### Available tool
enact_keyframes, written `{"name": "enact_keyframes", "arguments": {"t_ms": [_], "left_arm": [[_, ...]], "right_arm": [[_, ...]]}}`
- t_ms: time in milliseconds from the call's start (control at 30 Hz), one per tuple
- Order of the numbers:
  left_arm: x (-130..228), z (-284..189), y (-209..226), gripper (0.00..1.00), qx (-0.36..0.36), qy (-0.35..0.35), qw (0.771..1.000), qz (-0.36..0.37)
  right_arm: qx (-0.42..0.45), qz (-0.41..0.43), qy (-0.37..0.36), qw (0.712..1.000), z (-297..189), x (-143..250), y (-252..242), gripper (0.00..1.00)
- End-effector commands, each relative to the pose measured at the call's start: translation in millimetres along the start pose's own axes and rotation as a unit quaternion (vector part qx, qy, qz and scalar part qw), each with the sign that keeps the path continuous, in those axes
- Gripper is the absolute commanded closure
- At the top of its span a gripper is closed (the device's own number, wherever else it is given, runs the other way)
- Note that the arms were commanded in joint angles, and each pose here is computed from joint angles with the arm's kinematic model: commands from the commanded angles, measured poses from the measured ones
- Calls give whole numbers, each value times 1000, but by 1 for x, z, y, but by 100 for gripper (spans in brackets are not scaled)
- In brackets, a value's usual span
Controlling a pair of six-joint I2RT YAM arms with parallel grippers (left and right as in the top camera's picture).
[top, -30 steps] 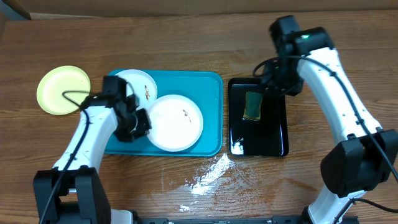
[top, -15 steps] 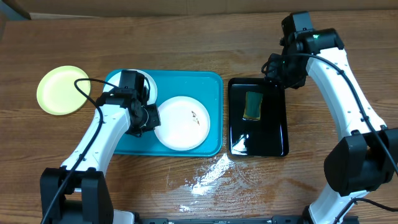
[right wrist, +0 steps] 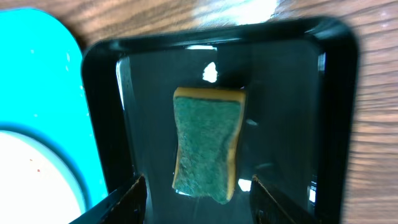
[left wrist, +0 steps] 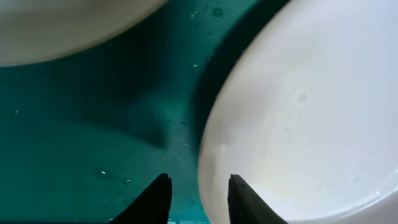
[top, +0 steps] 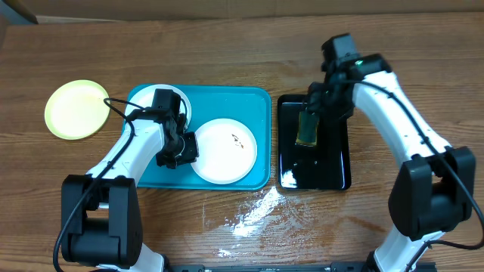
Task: Clean dirty plates on tray and stack at the side
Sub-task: 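Reach the right gripper into the black tray and grasp the sponge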
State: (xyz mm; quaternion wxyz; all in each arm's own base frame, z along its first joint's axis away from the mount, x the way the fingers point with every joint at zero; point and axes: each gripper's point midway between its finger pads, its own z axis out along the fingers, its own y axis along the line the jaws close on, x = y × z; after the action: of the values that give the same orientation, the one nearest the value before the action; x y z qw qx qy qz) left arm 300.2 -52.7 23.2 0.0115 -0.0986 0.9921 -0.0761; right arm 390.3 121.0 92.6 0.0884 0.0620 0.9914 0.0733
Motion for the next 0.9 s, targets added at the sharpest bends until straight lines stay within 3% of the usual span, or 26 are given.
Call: {"name": "enact_keyframes", "arguments": {"t_ms": [0,133,267,333,367,433,667,800,867], "left_arm": [[2,0,-9,60,18,8,999,33],[3,0,-9,60,17,11,999,35],[4,0,-9,60,17,12,999,35],[4,0,-9,62,17,13,999,34],[4,0,-9,64,17,13,999,34],[4,0,-9,68,17,13,999,34],[6,0,-8,60,16,17,999,33],[14,-1,-6,57,12,33,999,31],[17,-1,-5,56,10,40,999,30]], "right_arm": [[30,3,-12,999,13,10,-4,45],[26,2,-21,999,39,19,-3,48],[32,21,-21,999,57,30,-12,58],[31,21,-23,999,63,33,-14,71],[31,21,-23,999,66,35,-15,84],[33,20,-20,999,67,37,-16,90],[51,19,-21,998,40,22,-16,71],[51,17,-15,998,24,17,-10,36],[47,18,-4,999,26,23,-9,33]]}}
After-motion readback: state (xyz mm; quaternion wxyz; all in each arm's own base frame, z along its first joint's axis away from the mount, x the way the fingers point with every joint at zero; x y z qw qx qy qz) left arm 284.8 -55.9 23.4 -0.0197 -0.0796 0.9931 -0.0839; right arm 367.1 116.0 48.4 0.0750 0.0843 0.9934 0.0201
